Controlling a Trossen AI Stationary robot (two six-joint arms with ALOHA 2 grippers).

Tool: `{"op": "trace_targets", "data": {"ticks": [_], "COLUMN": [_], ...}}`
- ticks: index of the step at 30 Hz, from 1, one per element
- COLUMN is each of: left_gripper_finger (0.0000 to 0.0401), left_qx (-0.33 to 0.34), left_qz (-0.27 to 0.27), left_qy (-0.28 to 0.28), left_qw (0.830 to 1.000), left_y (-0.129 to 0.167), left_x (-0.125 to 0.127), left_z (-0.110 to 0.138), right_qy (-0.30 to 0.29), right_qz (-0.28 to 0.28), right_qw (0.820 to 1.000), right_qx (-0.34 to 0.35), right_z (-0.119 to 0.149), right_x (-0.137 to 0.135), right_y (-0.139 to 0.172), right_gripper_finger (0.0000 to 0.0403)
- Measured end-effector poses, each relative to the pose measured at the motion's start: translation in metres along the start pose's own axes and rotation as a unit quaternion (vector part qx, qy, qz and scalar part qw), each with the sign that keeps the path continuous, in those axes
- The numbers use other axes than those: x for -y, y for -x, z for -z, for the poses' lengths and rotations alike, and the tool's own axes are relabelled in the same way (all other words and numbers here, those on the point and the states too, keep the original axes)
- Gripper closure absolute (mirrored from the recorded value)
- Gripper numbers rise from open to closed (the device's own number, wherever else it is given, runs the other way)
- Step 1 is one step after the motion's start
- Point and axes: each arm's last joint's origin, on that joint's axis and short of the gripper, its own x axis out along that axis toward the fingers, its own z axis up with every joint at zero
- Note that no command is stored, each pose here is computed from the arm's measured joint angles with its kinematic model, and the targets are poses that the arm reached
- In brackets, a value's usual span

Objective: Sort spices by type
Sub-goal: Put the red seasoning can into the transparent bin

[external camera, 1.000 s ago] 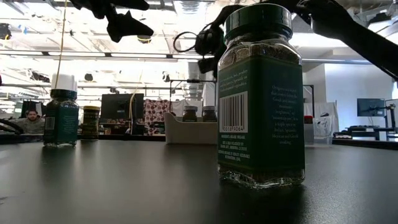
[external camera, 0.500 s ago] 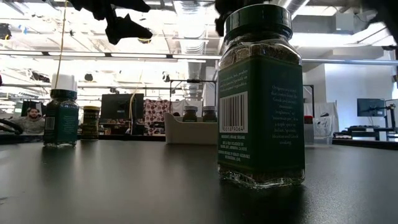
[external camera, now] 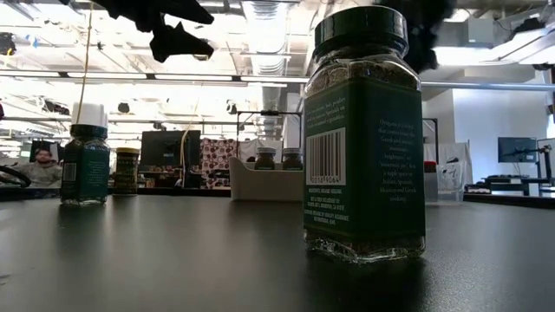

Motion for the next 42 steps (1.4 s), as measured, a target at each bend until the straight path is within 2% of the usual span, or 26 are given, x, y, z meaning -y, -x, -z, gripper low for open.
{"op": "trace_targets", "data": {"ticks": [5, 9, 14, 19, 22, 27, 34, 42], "left_gripper_finger": [0.0075, 0.0051, 0.0050, 0.0050, 0.0049, 0.0049, 0.0049, 0.0049], "left_qx": [0.007, 0.007, 0.005, -0.002, -0.016, -0.054, -0.112, -0.230], "left_qz": [-0.023, -0.029, -0.027, -0.017, -0.022, -0.046, -0.029, -0.005], "left_qy": [-0.011, -0.007, 0.005, 0.036, 0.042, 0.011, 0.010, -0.044], "left_qw": [1.000, 1.000, 1.000, 0.999, 0.999, 0.997, 0.993, 0.972], "left_y": [0.000, 0.000, 0.000, 0.001, 0.002, -0.002, -0.014, -0.025], "left_x": [-0.002, -0.002, -0.002, 0.002, 0.012, 0.039, 0.073, 0.115], "left_z": [-0.001, -0.001, 0.000, -0.002, -0.007, -0.015, -0.026, -0.023], "right_qy": [-0.015, -0.008, -0.033, 0.047, 0.076, 0.106, 0.156, 0.210], "right_qz": [0.001, -0.008, -0.025, -0.032, -0.038, -0.051, -0.086, -0.082], "right_qw": [0.997, 0.997, 0.996, 0.995, 0.993, 0.990, 0.981, 0.969], "right_qx": [0.077, 0.070, 0.074, 0.082, 0.083, 0.082, 0.073, 0.100], "right_z": [0.033, 0.050, 0.051, 0.052, 0.055, 0.061, 0.079, 0.099], "right_x": [-0.005, -0.007, -0.016, -0.022, -0.025, -0.031, -0.042, -0.055], "right_y": [0.001, -0.005, -0.009, -0.007, -0.005, 0.000, 0.015, 0.031], "right_gripper_finger": [0.0132, 0.0132, 0.0132, 0.0132, 0.0132, 0.0132, 0.0132, 0.0132]}}
